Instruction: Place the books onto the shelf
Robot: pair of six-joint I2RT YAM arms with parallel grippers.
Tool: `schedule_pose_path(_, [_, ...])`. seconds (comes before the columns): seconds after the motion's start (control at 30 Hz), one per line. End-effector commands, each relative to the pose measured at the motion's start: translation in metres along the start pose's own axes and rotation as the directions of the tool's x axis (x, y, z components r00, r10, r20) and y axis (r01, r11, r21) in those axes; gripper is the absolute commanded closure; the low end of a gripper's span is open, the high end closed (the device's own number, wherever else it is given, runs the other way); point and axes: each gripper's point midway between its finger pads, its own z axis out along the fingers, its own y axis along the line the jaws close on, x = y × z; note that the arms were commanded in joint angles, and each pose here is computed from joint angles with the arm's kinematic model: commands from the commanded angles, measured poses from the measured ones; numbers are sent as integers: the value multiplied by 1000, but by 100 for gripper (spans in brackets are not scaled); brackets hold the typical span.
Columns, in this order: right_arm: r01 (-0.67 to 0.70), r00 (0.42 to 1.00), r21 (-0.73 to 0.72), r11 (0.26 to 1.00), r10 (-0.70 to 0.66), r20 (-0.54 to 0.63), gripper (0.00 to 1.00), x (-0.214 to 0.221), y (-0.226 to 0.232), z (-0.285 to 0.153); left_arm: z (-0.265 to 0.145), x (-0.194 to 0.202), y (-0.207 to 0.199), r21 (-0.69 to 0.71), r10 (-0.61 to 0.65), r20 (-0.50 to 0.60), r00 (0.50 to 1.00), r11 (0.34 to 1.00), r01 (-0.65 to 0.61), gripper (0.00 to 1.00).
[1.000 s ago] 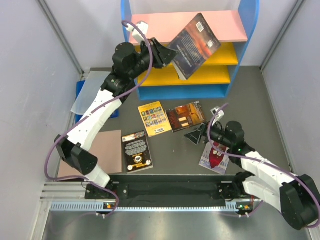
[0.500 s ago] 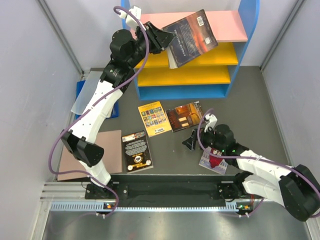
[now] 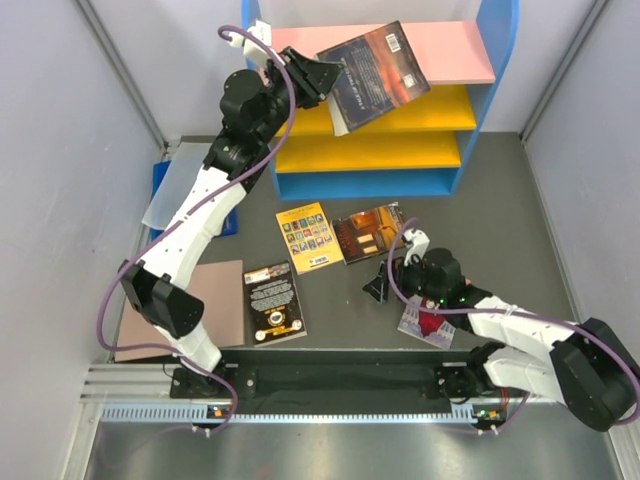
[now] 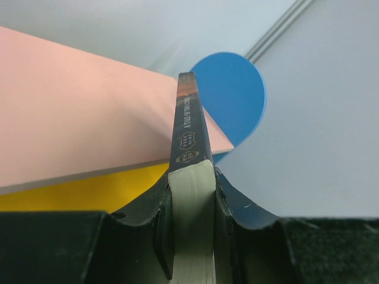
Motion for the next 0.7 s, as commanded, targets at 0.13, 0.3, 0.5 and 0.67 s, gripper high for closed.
schedule_pose_path(0.13, [52,998,-31,998,-51,38,0,-18,12,8,-37,-122,-41,103,-54,407,912,995,13,100])
schedule_pose_path(0.3, [59,998,-37,998,-59,16,0,-15,14,12,-36,-138,-24,96,-112,465,878,993,75,100])
schedule_pose_path(0.5, [67,998,-38,997,-67,0,0,-12,16,16,-20,-145,-13,82,-134,485,864,991,107,100])
schedule_pose_path(0.67, [70,998,-28,997,-70,9,0,-19,19,12,-6,-138,-16,137,-160,434,887,984,110,100])
